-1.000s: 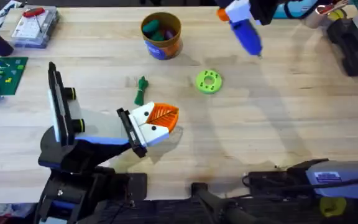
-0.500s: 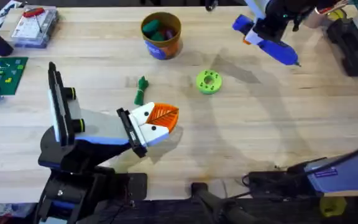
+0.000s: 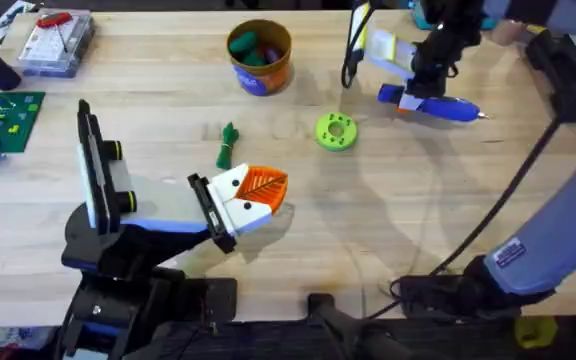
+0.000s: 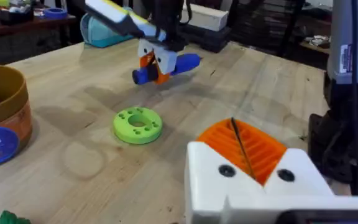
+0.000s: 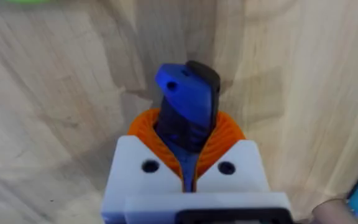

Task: Pick up the gripper from the table and insert it into the empty holder that is missing its gripper. Then pick up a screw, insert it into the mounting hole, and use the screwdriver to tighten it. Finally, clean up the table by picking up the vegetable and placing it into the bucket.

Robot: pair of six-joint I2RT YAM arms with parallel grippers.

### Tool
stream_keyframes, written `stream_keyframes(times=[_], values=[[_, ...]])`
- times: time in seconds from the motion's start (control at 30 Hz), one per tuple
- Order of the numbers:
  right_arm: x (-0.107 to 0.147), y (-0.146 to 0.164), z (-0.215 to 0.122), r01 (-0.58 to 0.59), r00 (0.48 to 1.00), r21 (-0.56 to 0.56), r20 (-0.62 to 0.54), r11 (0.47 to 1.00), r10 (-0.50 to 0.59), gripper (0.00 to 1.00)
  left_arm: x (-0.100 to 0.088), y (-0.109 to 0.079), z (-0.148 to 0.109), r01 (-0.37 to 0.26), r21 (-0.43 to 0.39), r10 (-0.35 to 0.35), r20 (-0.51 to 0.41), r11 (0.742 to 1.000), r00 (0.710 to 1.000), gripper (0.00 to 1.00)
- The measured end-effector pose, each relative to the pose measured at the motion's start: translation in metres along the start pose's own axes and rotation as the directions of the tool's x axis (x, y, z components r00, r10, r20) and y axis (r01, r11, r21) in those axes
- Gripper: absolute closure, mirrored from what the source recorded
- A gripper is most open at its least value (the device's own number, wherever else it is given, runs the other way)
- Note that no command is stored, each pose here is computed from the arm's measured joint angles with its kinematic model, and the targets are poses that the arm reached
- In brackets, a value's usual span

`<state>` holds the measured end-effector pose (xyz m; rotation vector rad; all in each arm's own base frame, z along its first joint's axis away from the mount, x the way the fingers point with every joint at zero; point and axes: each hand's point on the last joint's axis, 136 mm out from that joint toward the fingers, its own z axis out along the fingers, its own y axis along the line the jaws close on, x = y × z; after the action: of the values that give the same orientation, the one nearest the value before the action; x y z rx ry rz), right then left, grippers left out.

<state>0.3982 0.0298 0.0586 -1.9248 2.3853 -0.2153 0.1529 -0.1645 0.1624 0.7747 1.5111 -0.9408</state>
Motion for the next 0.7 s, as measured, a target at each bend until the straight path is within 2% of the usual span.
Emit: stream_keyframes(times=[0.17,0.2,0.23,0.27,0.37,0.4,0.43,0.47,0.6,0.7], values=[[0.006,-0.001,0.021,0.074,0.996,-0.021,-0.052,0.997,-0.075,0.95,0.0,0.0,0.0,0.0,0.0,0.0,0.0,1.0,1.0,0.996],[0.006,-0.001,0.021,0.077,0.995,-0.022,-0.056,0.997,-0.078,0.901,0.0,0.0,0.0,0.0,0.0,0.0,0.0,1.0,1.0,0.996],[0.007,-0.001,0.021,0.081,0.995,-0.023,-0.06,0.996,-0.082,0.777,0.0,0.0,0.0,-0.002,0.0,0.002,0.0,1.0,1.0,0.949],[0.008,-0.001,0.021,0.085,0.994,-0.021,-0.064,0.996,-0.086,0.619,0.0,0.0,0.0,-0.002,0.0,0.002,0.0,1.0,1.0,0.824],[0.008,-0.004,0.02,0.077,0.995,-0.009,-0.068,0.997,-0.078,0.162,0.0,0.0,0.0,0.0,0.0,0.0,0.0,1.0,1.0,0.347],[0.007,-0.003,0.019,0.063,0.996,-0.009,-0.063,0.998,-0.064,0.06,0.0,0.0,0.0,0.0,0.0,0.0,0.0,1.0,1.0,0.19],[0.006,-0.003,0.018,0.04,0.998,-0.01,-0.053,0.999,-0.041,0.021,0.0,0.0,0.0,0.002,0.0,-0.002,0.0,1.0,1.0,0.078],[0.004,-0.002,0.017,0.01,0.999,-0.01,-0.042,1.0,-0.01,0.01,0.0,0.0,0.0,0.004,0.0,-0.004,0.0,1.0,1.0,0.031],[-0.003,-0.004,-0.001,-0.137,0.99,0.016,0.017,0.99,0.137,0.007,0.0,0.0,0.0,0.003,-0.002,-0.003,0.0,1.0,1.0,0.014],[-0.008,-0.01,-0.03,-0.251,0.966,0.061,0.086,0.966,0.245,0.007,-0.001,0.003,0.0,0.001,-0.02,-0.001,0.004,1.0,1.0,0.014]])
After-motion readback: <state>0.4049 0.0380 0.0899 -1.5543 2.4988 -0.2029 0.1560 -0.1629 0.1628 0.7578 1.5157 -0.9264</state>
